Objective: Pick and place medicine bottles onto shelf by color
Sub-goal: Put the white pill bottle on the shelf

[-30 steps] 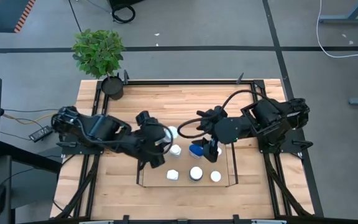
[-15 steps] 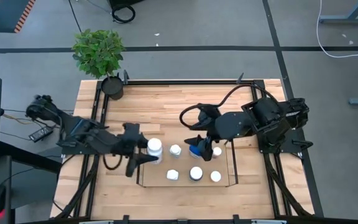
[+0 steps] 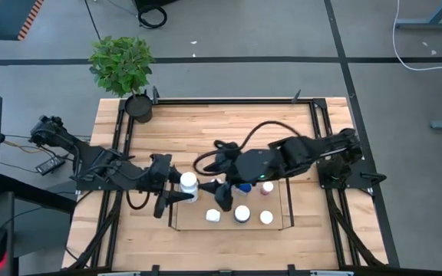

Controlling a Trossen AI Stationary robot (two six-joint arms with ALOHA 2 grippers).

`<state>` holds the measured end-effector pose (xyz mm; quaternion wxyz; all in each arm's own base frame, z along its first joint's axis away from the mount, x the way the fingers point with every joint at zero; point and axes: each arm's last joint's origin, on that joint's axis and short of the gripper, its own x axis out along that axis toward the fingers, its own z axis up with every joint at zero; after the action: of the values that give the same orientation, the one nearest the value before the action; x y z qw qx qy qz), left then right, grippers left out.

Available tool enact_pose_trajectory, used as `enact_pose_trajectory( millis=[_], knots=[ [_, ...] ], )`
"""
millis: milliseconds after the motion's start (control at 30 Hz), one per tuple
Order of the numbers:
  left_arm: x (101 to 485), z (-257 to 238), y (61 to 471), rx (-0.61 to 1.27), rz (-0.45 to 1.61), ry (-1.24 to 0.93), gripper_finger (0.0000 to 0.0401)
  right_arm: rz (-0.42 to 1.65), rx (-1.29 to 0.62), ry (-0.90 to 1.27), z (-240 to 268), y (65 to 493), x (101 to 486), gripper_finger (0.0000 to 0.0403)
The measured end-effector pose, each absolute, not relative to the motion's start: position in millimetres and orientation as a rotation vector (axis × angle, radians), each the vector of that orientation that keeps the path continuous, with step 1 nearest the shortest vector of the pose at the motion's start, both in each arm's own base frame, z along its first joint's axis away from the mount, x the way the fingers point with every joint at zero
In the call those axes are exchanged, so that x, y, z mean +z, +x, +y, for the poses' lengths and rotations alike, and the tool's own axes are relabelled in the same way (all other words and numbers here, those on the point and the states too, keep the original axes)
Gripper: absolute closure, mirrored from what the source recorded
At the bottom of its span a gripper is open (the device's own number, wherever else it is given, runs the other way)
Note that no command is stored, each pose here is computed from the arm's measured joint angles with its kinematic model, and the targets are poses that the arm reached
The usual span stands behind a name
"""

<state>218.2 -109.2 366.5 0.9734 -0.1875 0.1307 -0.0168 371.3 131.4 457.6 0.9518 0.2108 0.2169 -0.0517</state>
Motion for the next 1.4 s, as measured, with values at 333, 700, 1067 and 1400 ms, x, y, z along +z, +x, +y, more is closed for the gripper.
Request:
enact_pose_trajectory(
  millis=[333, 700, 1067, 1400],
  knots=[
    [366.1, -111.6, 217.3, -0.048, 0.27, -0.358, 0.0188, 0.38, -0.073, 0.397, 137.8, 401.1, 442.5, 0.0129],
    [366.2, -111.7, 217.4, -0.055, 0.271, -0.358, 0.0186, 0.375, -0.116, 0.37, 136.2, 402.5, 440.4, 0.0123],
    [366.4, -111.8, 217.4, -0.055, 0.269, -0.359, 0.0185, 0.378, -0.12, 0.369, 138.7, 404.5, 437.5, 0.006],
    [366.5, -111.9, 217.6, -0.056, 0.268, -0.361, 0.0187, 0.383, -0.122, 0.335, 139.7, 406.8, 434.5, 0.0063]
  ],
)
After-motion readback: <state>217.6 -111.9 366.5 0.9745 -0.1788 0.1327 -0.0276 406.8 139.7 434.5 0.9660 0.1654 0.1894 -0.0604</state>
